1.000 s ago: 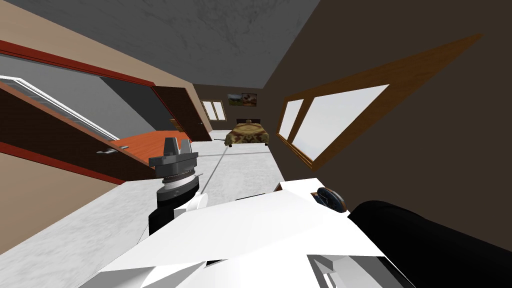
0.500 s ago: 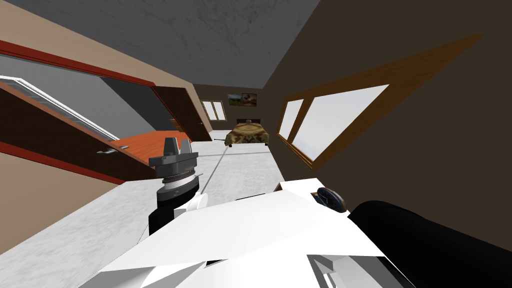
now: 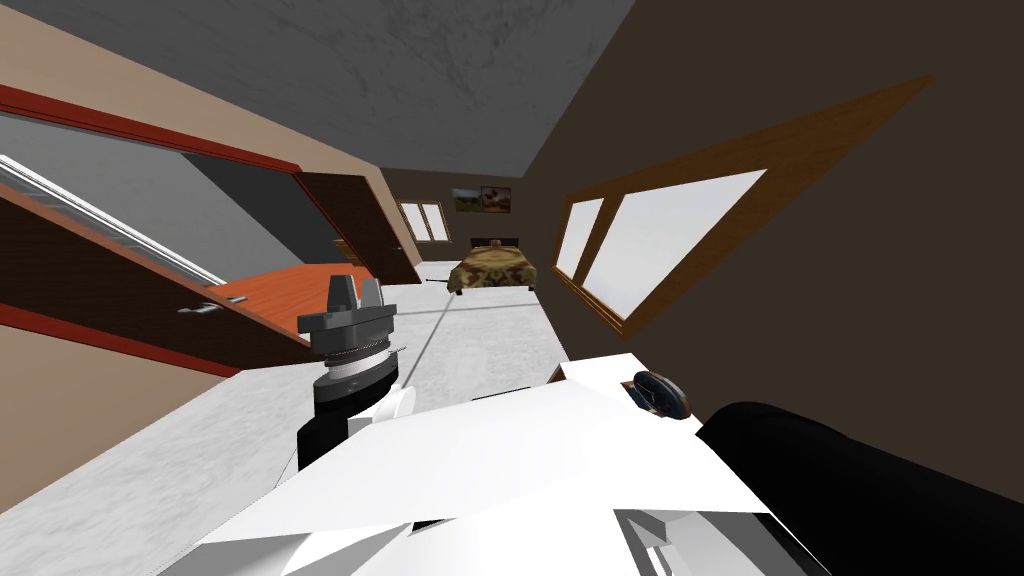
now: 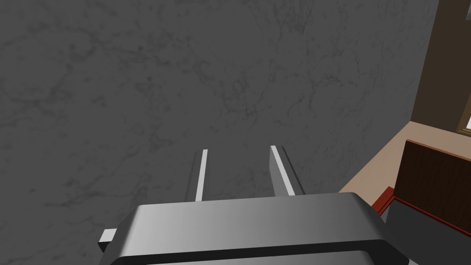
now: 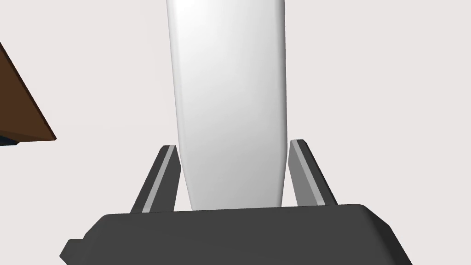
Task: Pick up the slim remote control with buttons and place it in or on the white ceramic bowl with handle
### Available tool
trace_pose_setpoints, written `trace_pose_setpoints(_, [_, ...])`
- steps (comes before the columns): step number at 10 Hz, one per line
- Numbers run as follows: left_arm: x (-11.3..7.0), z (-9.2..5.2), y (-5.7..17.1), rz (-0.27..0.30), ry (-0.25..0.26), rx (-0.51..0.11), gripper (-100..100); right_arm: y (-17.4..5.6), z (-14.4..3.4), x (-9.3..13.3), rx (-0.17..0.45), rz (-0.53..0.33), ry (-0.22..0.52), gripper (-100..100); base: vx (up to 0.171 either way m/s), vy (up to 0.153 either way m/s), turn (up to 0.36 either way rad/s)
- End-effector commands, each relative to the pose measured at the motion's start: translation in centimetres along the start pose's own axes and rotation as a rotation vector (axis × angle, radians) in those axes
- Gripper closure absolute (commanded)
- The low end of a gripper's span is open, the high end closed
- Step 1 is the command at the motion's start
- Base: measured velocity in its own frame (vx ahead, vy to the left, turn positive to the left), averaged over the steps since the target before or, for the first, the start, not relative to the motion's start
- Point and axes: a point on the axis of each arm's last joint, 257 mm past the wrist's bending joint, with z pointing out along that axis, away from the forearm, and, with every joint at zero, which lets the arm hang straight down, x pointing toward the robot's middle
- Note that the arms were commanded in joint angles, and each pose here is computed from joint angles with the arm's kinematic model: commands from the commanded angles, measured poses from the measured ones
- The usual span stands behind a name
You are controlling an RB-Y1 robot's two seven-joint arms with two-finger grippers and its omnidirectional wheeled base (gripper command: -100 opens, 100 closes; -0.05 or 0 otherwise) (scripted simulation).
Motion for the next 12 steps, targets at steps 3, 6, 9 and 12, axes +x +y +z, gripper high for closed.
trace_pose_setpoints(3, [0.0, 0.0, 0.0, 0.0, 0.0, 0.0, 0, -0.7, -3.4, 4.0, -0.021, -0.034, 0.06, 100, -0.021, 0.05, 0.007])
trace_pose_setpoints(6, [0.0, 0.0, 0.0, 0.0, 0.0, 0.0, 0, -1.2, -5.5, 5.6, -0.033, -0.05, 0.072, 100, -0.072, 0.06, -0.018])
trace_pose_setpoints(9, [0.0, 0.0, 0.0, 0.0, 0.0, 0.0, 0, -2.2, -7.5, 6.0, -0.036, -0.06, 0.05, 100, -0.164, 0.055, -0.074])
trace_pose_setpoints(12, [0.0, 0.0, 0.0, 0.0, 0.0, 0.0, 0, -3.8, -9.0, 5.2, -0.022, -0.073, 0.007, 100, -0.198, 0.022, -0.088])
